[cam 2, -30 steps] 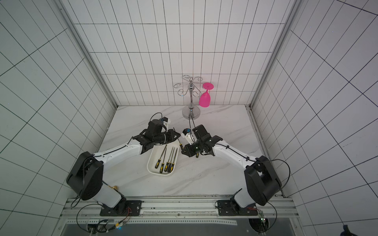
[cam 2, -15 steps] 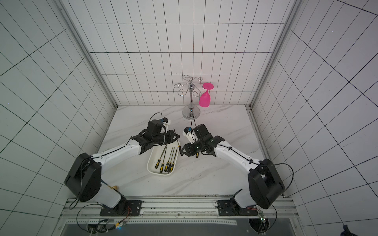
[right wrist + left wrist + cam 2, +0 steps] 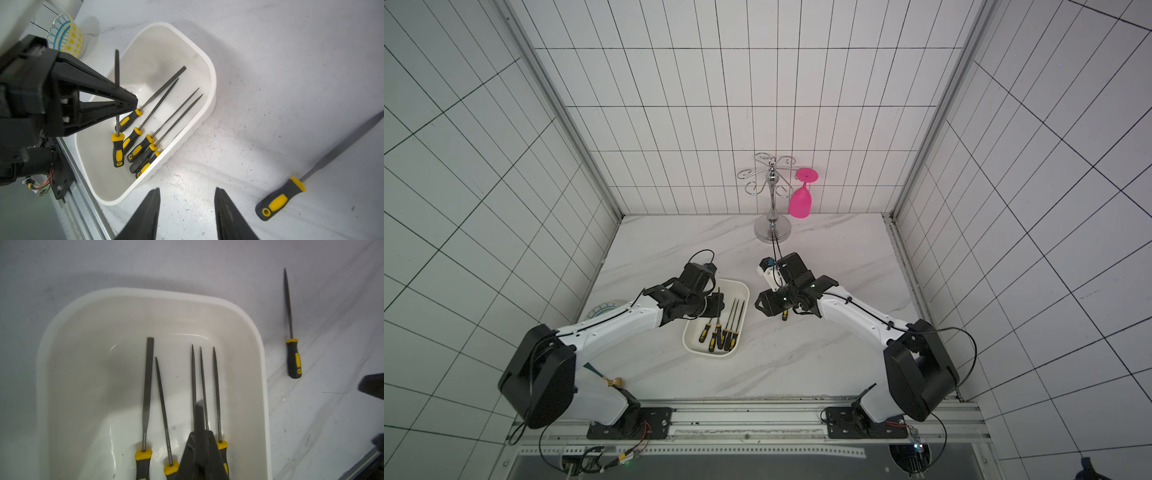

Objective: Put the file tool into the storage box
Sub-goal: Place the file tool in the storage box.

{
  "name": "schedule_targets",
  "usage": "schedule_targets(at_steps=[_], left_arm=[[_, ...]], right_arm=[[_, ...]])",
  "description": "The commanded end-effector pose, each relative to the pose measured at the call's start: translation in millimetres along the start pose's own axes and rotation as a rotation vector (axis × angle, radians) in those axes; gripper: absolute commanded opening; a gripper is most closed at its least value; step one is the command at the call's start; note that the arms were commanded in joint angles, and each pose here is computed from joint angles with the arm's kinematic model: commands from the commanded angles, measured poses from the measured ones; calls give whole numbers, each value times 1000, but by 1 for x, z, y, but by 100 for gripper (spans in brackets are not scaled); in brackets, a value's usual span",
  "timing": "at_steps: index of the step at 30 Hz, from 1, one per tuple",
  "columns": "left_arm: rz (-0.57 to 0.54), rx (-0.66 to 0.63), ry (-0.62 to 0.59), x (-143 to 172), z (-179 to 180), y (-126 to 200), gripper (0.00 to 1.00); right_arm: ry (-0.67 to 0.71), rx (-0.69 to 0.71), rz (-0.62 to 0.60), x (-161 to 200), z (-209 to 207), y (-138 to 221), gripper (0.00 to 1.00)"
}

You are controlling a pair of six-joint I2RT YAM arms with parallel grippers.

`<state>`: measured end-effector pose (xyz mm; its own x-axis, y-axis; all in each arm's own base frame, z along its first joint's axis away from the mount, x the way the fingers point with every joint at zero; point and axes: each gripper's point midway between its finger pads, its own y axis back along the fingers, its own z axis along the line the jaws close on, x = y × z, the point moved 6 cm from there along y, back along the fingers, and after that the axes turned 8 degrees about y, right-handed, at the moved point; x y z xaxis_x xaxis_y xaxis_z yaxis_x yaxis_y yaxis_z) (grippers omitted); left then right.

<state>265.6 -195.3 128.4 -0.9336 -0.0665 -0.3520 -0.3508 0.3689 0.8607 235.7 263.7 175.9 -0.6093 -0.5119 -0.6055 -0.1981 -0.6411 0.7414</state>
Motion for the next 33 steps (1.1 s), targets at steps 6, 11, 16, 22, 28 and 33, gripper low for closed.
schedule_targets(at_steps=[6,11,16,22,28,33], left_arm=[[-6,-140,-29,-20,-7,-21,53],[-53,-114,23,-31,-15,-20,60],[-82,-14,104,-37,-29,-18,60],[-103,-19,94,-36,-30,-15,60],[-124,-11,94,-37,-30,-11,60],[-150,0,94,-40,-32,-5,61]], right_arm=[[-24,81,-18,-5,-10,5,48],[-56,159,27,8,-23,-2,48],[-97,244,122,21,-41,-15,49],[-190,302,221,39,-65,-30,49],[-204,304,260,46,-73,-44,49],[-218,305,301,56,-77,-54,44]])
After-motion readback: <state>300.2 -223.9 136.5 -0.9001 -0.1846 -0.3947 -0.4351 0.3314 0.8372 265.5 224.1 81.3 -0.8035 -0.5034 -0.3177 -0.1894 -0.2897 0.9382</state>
